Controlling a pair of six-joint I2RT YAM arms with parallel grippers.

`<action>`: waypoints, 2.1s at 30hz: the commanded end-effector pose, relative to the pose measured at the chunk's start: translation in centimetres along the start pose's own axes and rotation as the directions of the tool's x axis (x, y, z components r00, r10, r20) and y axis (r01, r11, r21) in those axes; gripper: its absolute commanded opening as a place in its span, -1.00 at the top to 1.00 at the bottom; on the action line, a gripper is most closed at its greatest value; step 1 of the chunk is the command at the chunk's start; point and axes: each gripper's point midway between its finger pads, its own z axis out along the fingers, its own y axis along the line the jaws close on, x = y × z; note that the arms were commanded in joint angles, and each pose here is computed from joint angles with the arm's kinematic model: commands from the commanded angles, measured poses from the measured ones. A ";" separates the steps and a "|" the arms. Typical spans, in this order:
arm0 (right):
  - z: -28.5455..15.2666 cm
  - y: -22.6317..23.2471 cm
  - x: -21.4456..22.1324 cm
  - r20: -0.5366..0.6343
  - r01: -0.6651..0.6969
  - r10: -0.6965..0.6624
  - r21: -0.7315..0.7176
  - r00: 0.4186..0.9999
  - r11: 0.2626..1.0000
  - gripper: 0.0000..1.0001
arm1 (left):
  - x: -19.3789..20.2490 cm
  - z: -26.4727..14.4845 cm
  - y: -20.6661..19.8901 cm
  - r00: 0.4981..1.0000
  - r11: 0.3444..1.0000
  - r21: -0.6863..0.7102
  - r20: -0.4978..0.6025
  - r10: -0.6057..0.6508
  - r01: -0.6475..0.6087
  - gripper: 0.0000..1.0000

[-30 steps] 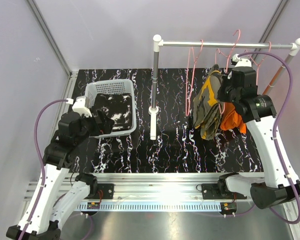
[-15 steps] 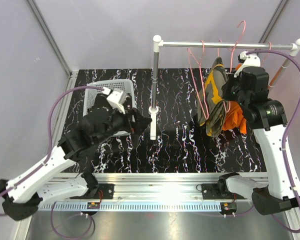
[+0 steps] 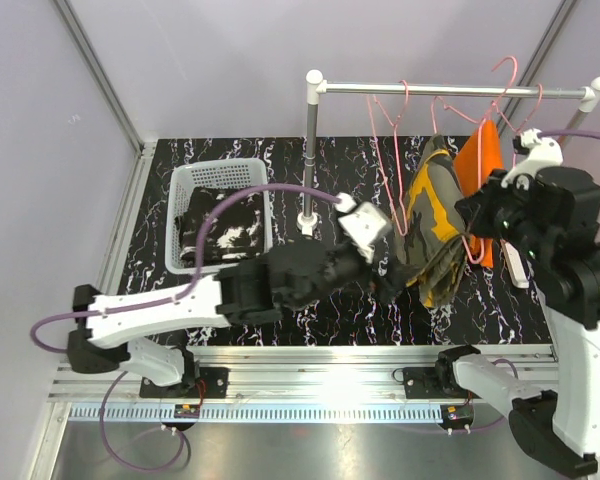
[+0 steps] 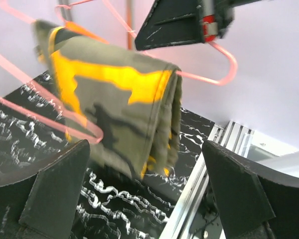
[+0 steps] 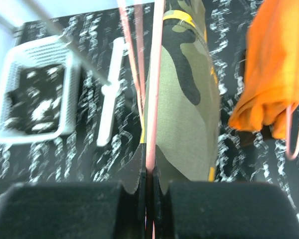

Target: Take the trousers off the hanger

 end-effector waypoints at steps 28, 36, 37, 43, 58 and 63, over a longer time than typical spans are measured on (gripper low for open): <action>-12.2 4.7 -0.9 0.203 0.044 0.025 -0.330 0.979 0.943 1.00 | -1.9 6.2 -6.3 0.973 0.976 -0.066 0.087 0.212 -0.206 -0.59; -12.7 6.3 -0.6 0.182 0.045 0.035 -0.416 0.983 0.908 1.00 | -2.5 6.2 -5.1 0.971 0.966 -0.166 0.103 0.216 -0.198 -0.47; -13.1 6.6 -0.7 0.187 0.049 0.037 -0.433 0.982 0.900 1.00 | -2.4 6.3 -5.2 0.971 0.966 -0.164 0.101 0.216 -0.198 -0.13; -13.3 6.3 -0.6 0.194 0.053 0.034 -0.425 0.980 0.904 1.00 | -3.2 6.3 -5.2 0.970 0.960 -0.217 0.126 0.210 -0.179 1.00; -7.9 2.8 4.4 0.065 -0.009 0.027 -0.268 0.998 0.963 1.00 | -11.8 -2.3 0.8 0.925 0.848 -0.529 0.340 0.170 0.038 1.00; -6.8 2.4 6.4 0.016 -0.025 0.030 -0.255 0.999 0.967 1.00 | -15.8 -4.5 2.1 0.897 0.829 -0.554 0.400 0.189 0.072 1.00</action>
